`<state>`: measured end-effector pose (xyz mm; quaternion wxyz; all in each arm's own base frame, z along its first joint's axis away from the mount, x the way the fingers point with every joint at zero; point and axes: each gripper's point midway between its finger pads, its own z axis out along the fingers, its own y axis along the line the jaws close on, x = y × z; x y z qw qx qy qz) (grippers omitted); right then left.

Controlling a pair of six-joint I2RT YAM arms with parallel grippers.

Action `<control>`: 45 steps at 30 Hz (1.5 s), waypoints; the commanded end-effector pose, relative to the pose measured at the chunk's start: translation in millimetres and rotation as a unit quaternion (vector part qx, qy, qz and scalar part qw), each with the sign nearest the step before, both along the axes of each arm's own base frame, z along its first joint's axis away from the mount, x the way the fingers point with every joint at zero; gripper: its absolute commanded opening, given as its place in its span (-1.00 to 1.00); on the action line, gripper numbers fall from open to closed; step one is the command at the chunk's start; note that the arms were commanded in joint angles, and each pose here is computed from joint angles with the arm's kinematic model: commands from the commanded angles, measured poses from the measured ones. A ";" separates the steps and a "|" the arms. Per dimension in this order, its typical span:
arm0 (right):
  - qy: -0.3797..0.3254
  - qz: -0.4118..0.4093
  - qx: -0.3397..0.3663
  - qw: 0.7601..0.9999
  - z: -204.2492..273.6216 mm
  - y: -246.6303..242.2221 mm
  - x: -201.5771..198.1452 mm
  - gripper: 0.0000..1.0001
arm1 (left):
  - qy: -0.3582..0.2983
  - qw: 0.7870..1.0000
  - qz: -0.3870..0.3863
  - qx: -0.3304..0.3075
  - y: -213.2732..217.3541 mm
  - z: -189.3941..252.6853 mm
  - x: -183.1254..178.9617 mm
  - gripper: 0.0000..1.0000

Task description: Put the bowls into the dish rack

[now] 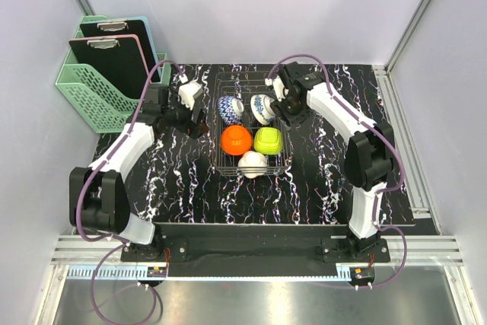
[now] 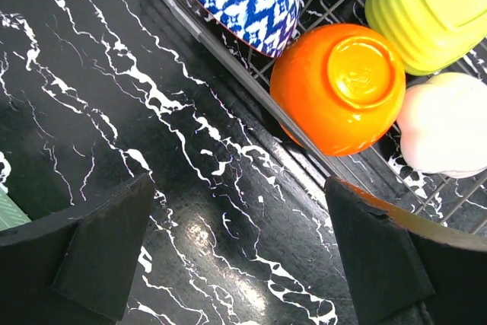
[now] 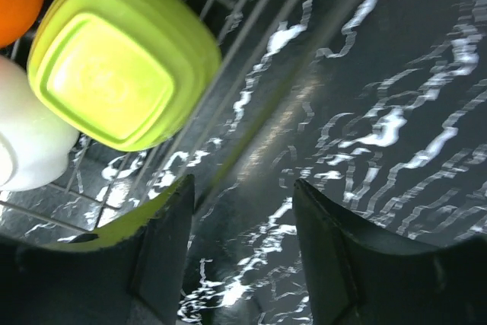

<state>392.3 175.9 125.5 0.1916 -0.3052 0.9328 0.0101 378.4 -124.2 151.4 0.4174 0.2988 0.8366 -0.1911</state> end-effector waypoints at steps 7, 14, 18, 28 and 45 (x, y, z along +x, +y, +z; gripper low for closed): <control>-0.001 0.001 0.036 0.999 -5.3 10.0 -8.3 -0.04 | 0.006 0.999 -0.011 0.034 -6.0 -20.7 4.5 0.98; -0.007 -0.011 0.038 0.999 -3.2 5.2 -3.6 -0.07 | 0.019 0.998 -0.025 0.050 -24.6 -33.1 9.9 0.98; -0.002 -0.016 0.040 0.999 -7.5 3.9 -4.2 -0.10 | 0.020 0.998 -0.024 0.050 -32.8 -32.4 18.7 0.98; 0.017 -0.019 0.058 0.998 -13.5 5.6 -21.7 -0.43 | 0.021 0.999 -0.017 0.046 -46.3 -30.3 39.2 0.98; 0.029 -0.024 0.086 0.996 -16.0 7.7 -41.8 -0.60 | 0.019 0.998 -0.037 0.046 -80.6 -31.7 53.1 0.98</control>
